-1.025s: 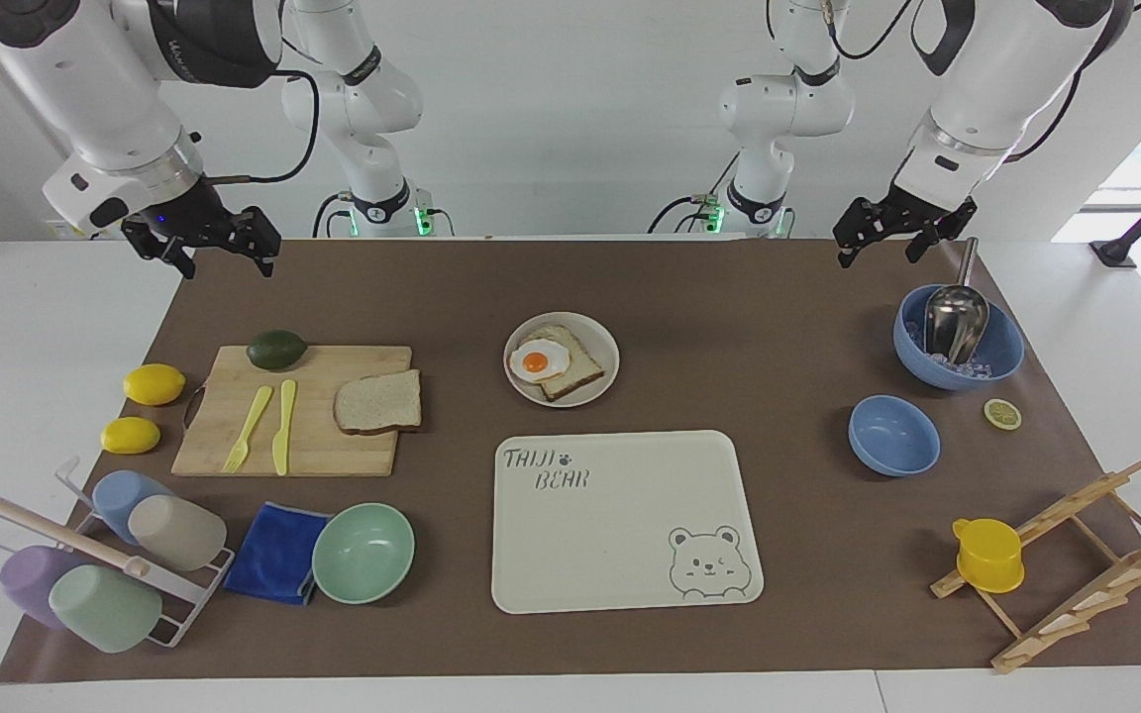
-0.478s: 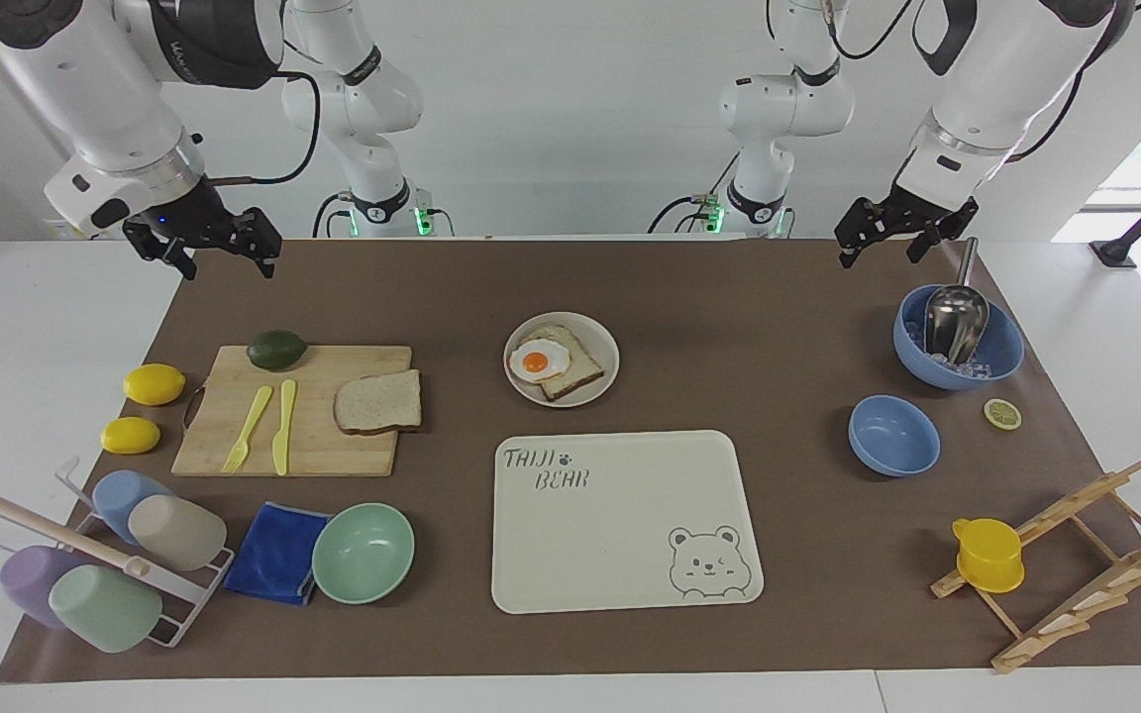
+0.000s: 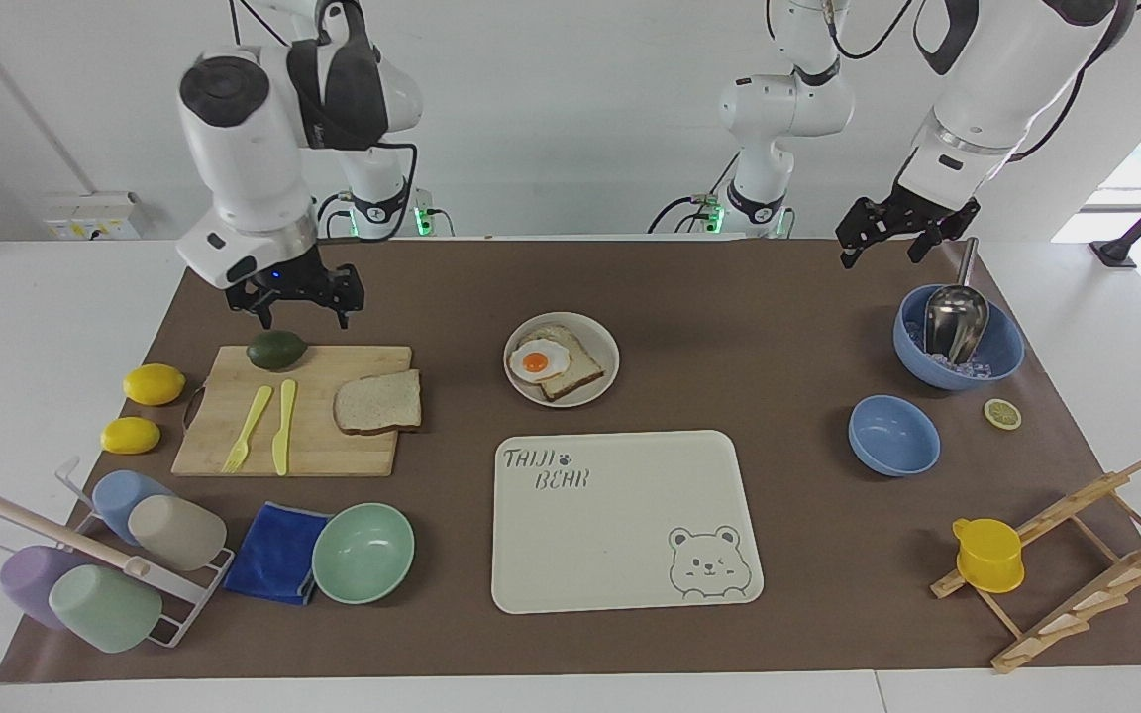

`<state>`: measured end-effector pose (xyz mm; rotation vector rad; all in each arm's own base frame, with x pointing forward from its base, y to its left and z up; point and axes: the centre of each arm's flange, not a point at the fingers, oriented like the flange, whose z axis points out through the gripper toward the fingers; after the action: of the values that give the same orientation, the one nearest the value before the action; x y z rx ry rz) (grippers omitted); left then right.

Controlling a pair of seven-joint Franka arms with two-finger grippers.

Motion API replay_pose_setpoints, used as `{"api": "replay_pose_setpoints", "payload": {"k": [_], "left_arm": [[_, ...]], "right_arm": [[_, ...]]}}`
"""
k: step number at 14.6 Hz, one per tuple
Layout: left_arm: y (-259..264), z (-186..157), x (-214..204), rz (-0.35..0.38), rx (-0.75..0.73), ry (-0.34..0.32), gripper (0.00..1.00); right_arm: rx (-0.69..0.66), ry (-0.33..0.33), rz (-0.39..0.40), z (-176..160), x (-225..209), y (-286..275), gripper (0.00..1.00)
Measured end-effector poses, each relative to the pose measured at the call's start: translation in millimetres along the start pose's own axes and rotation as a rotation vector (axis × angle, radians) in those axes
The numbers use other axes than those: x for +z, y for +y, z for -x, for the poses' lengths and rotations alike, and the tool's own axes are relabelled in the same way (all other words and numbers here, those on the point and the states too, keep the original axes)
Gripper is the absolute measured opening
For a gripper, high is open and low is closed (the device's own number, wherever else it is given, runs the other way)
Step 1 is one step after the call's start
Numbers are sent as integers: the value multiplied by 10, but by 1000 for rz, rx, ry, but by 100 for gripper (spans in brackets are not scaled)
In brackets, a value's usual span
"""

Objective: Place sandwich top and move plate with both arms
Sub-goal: 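Reach the right gripper toward the bread slice on the cutting board, then grasp the bread slice with the right gripper and lift it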

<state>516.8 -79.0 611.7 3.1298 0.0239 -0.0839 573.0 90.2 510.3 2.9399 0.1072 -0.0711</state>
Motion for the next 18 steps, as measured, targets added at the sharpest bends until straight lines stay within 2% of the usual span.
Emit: {"api": "replay_pose_setpoints", "payload": {"k": [3,6,8,12,18], "left_arm": [[0,-1,-2,0,0,1,100],[-1,-1,-2,0,0,1,100],[0,-1,-2,0,0,1,100],[-1,-1,-2,0,0,1,100],[8,1,-2,0,1,1,100]], "right_arm": [[-1,18,114,-164,559,-718,100],[39,30,109,-182,1043,-952,100],[64,14,102,-162,1337,-1071,100],[63,-29,115,-42,1591,-1208,100],[39,-39,122,103,1822,-1334,100]]}}
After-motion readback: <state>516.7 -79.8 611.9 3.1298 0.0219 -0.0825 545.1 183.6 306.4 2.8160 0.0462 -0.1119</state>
